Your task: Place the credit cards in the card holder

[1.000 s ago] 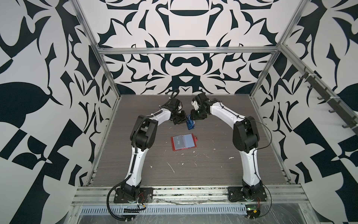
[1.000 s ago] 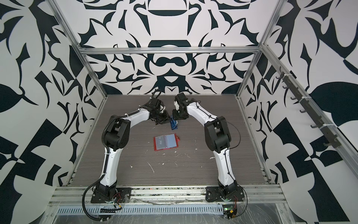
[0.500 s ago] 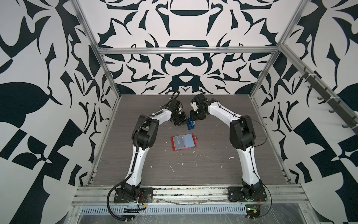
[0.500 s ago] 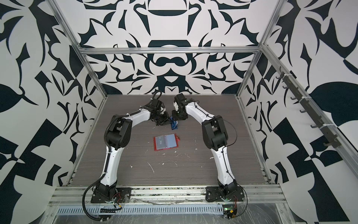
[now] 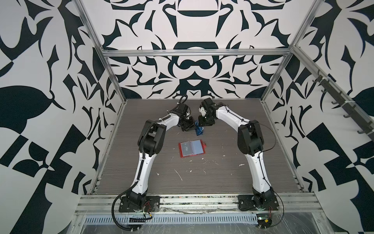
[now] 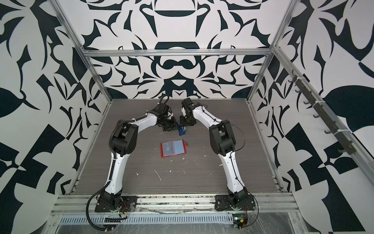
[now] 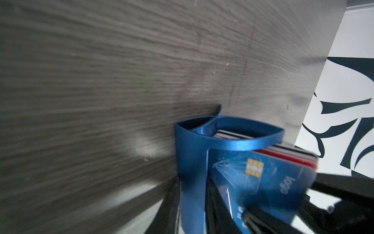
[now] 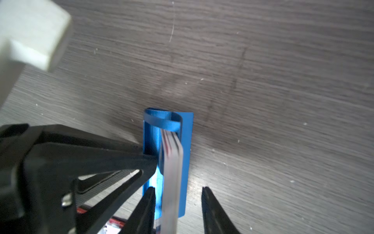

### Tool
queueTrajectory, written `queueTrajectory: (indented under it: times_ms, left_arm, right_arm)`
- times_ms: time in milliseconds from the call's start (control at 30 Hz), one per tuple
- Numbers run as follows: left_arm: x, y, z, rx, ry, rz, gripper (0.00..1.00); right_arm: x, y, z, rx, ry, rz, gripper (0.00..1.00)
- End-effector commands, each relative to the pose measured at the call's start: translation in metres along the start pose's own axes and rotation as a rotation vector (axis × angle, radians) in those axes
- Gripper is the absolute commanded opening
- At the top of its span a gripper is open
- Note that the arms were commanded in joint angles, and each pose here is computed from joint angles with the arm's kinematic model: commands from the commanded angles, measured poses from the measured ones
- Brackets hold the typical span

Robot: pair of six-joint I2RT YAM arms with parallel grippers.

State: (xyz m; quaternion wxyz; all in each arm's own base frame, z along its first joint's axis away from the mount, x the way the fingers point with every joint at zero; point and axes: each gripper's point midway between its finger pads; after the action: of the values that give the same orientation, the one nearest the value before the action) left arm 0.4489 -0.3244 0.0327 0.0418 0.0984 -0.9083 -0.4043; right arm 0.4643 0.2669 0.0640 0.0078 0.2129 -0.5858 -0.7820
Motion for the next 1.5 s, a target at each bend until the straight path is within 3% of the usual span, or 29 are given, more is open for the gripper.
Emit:
queueTrajectory:
  times_ms: [0,467,1467]
  left_arm:
    - [0.012,-0.012,0.029,-0.082,0.051,0.064,0.24]
    - [0.013,-0.010,0.031,-0.092,0.048,0.063,0.24]
    - [0.016,-0.018,0.040,-0.161,0.043,0.084,0.24]
  right_arm:
    - [-0.009,0.014,-0.003,0.029,0.005,-0.020,0.42]
    - [-0.002,0.006,-0.009,0.055,0.015,0.020,0.41]
    - [-0.011,0.044,-0.014,0.131,0.041,-0.031,0.36]
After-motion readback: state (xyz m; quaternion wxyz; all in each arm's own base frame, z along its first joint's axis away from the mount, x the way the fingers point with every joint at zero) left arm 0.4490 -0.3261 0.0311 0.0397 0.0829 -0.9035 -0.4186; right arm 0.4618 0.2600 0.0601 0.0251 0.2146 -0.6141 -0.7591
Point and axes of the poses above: each gripper's point midway between its finger pads, its own y axis back along the fingers, its own z axis along the line the jaws close on, x = y × z, and after that the axes turned 5 degrees about y, right-handed
